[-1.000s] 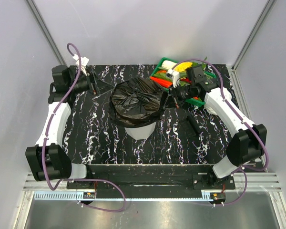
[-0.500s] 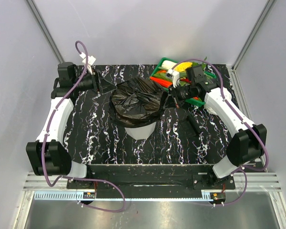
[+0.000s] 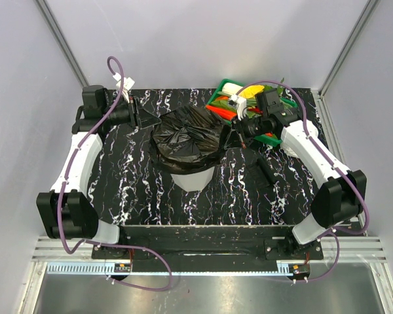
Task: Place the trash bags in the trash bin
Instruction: Place the trash bag in the trash bin.
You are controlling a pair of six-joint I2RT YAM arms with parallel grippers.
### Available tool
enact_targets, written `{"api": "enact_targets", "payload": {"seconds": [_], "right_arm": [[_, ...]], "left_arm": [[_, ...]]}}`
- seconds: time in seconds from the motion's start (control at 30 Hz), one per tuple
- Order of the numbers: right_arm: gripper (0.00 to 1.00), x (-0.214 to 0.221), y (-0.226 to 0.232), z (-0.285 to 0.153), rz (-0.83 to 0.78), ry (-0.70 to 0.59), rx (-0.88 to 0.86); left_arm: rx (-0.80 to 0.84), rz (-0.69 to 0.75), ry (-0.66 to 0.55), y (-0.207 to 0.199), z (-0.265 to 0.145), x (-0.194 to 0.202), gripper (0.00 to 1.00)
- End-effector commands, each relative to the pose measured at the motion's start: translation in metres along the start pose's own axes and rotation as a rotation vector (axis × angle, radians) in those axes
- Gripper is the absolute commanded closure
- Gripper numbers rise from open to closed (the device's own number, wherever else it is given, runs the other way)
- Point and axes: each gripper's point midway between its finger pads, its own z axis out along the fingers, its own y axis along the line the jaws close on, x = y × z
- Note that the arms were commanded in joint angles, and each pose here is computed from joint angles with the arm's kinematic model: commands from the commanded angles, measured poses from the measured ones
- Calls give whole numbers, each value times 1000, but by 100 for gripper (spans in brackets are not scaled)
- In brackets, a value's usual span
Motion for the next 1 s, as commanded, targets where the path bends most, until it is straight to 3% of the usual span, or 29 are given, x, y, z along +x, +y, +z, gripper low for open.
{"api": "enact_targets", "payload": {"seconds": [0.0,0.23,0.63,0.77,0.97], "right_arm": [[99,-8,8,-5,-31,-38,-27],[99,-6,9,-5,-30,-36,-27],[99,-5,10,-7,-36,-38,-24],[99,-3,9,-6,-33,-36,-23],[100,5,6,-4,-25,-24,-17]], "left_arm": [[24,70,-25,-7,-1,-17,66],[30,89,-34,-13,-4,-24,64],[41,87,-25,-14,-4,-22,87],[35,83,-22,-11,-3,-21,100],[5,112,-26,-7,-5,-23,100]]}}
